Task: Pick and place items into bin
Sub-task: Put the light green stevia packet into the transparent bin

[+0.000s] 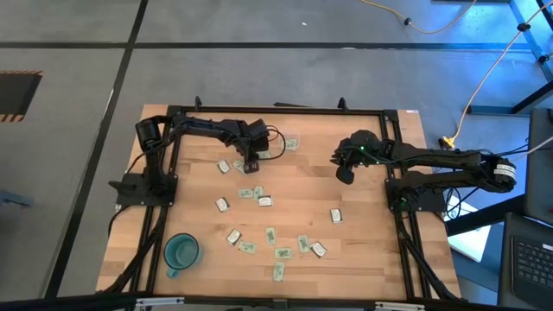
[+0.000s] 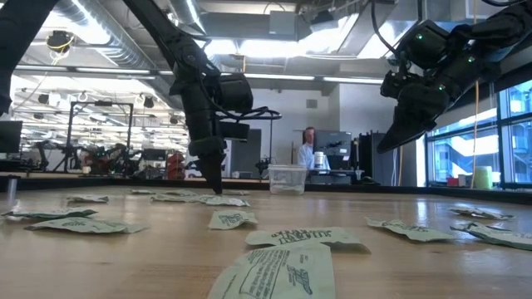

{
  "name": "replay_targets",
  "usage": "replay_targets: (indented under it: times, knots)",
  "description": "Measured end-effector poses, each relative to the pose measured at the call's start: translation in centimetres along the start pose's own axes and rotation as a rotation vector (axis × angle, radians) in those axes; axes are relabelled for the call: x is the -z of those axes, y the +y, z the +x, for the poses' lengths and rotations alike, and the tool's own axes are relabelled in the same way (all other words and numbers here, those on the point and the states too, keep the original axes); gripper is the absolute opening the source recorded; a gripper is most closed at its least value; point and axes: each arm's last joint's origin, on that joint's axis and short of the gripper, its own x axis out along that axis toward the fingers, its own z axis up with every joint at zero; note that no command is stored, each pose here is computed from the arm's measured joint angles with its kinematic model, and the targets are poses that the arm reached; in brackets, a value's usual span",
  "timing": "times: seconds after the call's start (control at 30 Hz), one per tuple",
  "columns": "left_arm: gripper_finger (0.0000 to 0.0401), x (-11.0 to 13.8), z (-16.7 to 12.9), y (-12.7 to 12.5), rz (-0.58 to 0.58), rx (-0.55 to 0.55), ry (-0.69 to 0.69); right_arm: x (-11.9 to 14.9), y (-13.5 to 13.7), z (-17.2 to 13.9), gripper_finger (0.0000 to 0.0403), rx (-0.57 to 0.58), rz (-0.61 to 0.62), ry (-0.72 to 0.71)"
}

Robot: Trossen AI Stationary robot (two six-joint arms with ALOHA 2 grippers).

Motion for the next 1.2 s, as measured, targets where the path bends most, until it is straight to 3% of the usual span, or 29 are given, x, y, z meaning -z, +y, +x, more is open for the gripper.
replay_targets:
  times: [0.17,0.47,0.83,1.03,1.2]
  knots:
    - [0.0094,0.0,0.0,-0.4,-0.016,-0.007,0.006,0.0,0.0,0.0,0.0087,0.0,-0.001,0.0]
    - [0.0007,-0.1,0.0,-0.4,0.005,-0.019,0.007,0.0,0.0,0.0,0.0087,0.0,-0.002,0.0]
    - [0.0002,0.0,-2.0,-0.9,0.075,-0.009,-0.03,0.3,0.0,0.0,0.0087,0.001,-0.001,0.036]
    - [0.0002,-1.3,-5.5,-1.2,0.065,-0.046,-0.222,0.4,0.0,0.0,0.0087,0.001,-0.002,0.037]
    - [0.0002,-3.4,-7.6,-1.3,0.047,-0.083,-0.476,0.4,0.0,0.0,0.0087,0.001,-0.002,0.037]
